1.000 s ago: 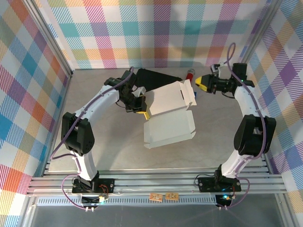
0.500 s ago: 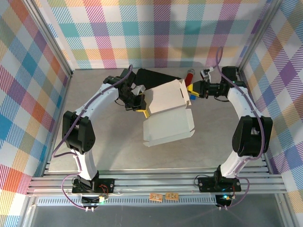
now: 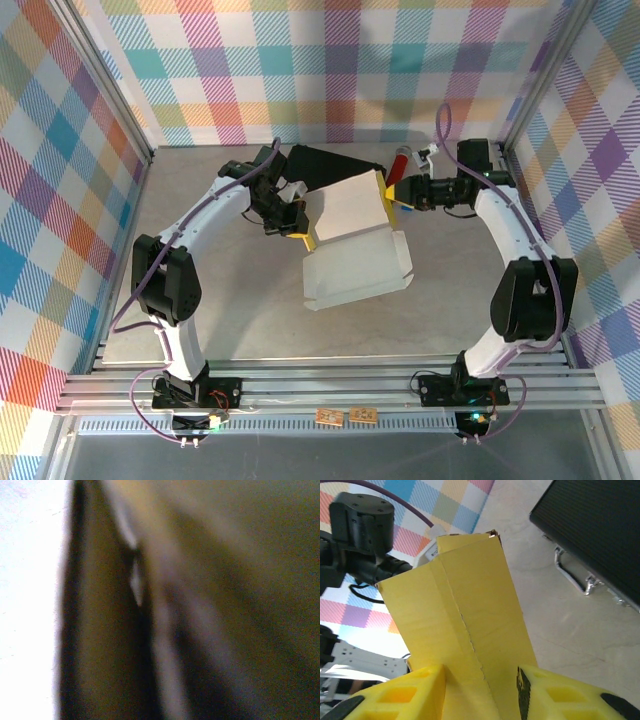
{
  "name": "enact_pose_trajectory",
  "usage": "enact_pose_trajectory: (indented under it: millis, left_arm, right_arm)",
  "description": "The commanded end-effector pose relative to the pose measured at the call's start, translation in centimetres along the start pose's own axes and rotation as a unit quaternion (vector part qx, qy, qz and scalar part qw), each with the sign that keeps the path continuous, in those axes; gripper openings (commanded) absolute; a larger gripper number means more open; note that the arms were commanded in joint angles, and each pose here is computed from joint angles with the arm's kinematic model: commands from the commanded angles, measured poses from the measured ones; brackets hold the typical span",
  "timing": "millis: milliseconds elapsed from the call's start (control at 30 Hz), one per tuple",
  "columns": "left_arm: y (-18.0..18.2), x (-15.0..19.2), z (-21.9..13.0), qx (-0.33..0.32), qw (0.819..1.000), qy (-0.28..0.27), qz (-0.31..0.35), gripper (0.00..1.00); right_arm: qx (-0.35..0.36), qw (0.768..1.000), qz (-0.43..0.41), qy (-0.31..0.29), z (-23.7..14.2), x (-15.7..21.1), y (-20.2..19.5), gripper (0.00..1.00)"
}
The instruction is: Fold the paper box
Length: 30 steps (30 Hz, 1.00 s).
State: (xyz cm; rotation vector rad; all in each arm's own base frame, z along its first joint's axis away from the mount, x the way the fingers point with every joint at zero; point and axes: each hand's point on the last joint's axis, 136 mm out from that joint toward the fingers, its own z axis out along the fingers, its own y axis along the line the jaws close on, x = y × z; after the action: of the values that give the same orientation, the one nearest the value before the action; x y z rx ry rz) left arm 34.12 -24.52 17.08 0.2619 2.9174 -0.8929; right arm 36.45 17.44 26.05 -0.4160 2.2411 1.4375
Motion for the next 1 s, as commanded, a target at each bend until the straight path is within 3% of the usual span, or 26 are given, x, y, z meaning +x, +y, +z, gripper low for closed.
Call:
enact_pose_trajectory:
  millis: [0, 333, 833, 967]
  left_arm:
    - [-1.1, -0.6, -1.3, 0.023, 1.0, -0.011, 0.01, 0.0]
    - [-1.3, -0.5, -1.5, 0.024, 1.0, -0.013, 0.013, 0.0]
    - [-1.4, -0.5, -1.7, 0.023, 0.999, -0.016, 0.016, 0.0]
    - [-1.4, -0.6, -1.7, 0.023, 0.999, -0.016, 0.016, 0.0]
  right_arm:
    - [0.04, 0.998, -0.044, -0.001, -0.2, -0.3, 0.5, 0.44]
    - [0.098, 0.992, -0.077, 0.029, 1.4, 0.2, -0.1, 0.48]
    - [0.253, 0.957, -0.123, 0.068, 3.8, 0.6, -2.8, 0.36]
    - [0.296, 0.943, -0.133, 0.07, 4.2, 0.4, -3.4, 0.29]
